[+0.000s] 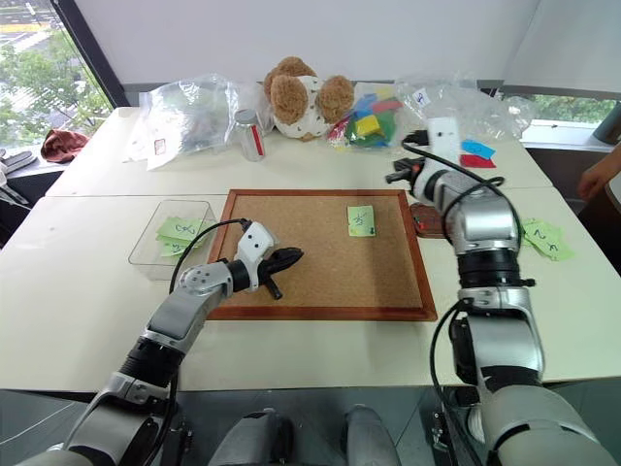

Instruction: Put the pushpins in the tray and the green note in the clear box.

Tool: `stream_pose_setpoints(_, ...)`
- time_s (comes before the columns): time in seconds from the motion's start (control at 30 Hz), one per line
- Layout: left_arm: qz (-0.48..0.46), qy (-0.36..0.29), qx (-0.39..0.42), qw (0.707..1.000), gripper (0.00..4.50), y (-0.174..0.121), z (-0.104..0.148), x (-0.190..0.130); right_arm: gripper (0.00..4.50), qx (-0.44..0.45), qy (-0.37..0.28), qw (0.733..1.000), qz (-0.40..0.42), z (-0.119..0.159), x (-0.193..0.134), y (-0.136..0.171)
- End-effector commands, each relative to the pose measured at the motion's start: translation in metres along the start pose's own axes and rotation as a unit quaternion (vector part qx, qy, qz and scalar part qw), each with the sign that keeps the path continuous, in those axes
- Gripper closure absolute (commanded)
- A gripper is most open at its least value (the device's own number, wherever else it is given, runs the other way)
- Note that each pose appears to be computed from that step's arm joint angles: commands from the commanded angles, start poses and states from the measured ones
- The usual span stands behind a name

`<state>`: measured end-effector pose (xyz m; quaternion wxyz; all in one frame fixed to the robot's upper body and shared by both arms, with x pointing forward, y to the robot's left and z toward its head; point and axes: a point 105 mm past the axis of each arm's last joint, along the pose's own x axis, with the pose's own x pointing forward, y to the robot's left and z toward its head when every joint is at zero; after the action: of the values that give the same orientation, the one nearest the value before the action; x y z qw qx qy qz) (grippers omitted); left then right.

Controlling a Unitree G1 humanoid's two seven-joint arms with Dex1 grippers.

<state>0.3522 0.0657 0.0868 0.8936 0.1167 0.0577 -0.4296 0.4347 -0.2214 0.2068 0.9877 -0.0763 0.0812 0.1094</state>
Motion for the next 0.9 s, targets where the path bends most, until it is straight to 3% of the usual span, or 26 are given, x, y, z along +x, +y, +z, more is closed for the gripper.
stream_pose_setpoints(0.03,-0.004,0.043,-0.015,0.999,4.28,-0.003,-0.024,-0.001,4.42,0.008,0.003,0.999,-0.031,-0.006,-0.007,-0.022)
stream_pose_setpoints(0.47,-0.004,0.044,-0.016,0.999,4.28,-0.004,-0.026,-0.003,4.42,0.046,0.075,0.995,-0.039,-0.067,-0.01,-0.032)
stream_pose_setpoints(0.57,-0.003,0.045,-0.017,0.999,4.28,-0.003,-0.027,-0.003,3.63,0.054,0.078,0.995,-0.038,-0.07,-0.009,-0.033)
stream_pose_setpoints(0.8,0.0,0.046,-0.015,0.999,4.28,-0.002,-0.027,-0.005,0.26,0.058,0.078,0.994,-0.039,-0.073,-0.009,-0.035)
stream_pose_setpoints(0.83,0.001,0.046,-0.015,0.999,4.28,-0.002,-0.027,-0.006,0.05,0.059,0.076,0.995,-0.039,-0.071,-0.009,-0.035)
stream_pose_setpoints(0.9,0.001,0.047,-0.015,0.999,4.28,-0.001,-0.027,-0.007,0.05,0.06,0.07,0.995,-0.04,-0.067,-0.01,-0.036)
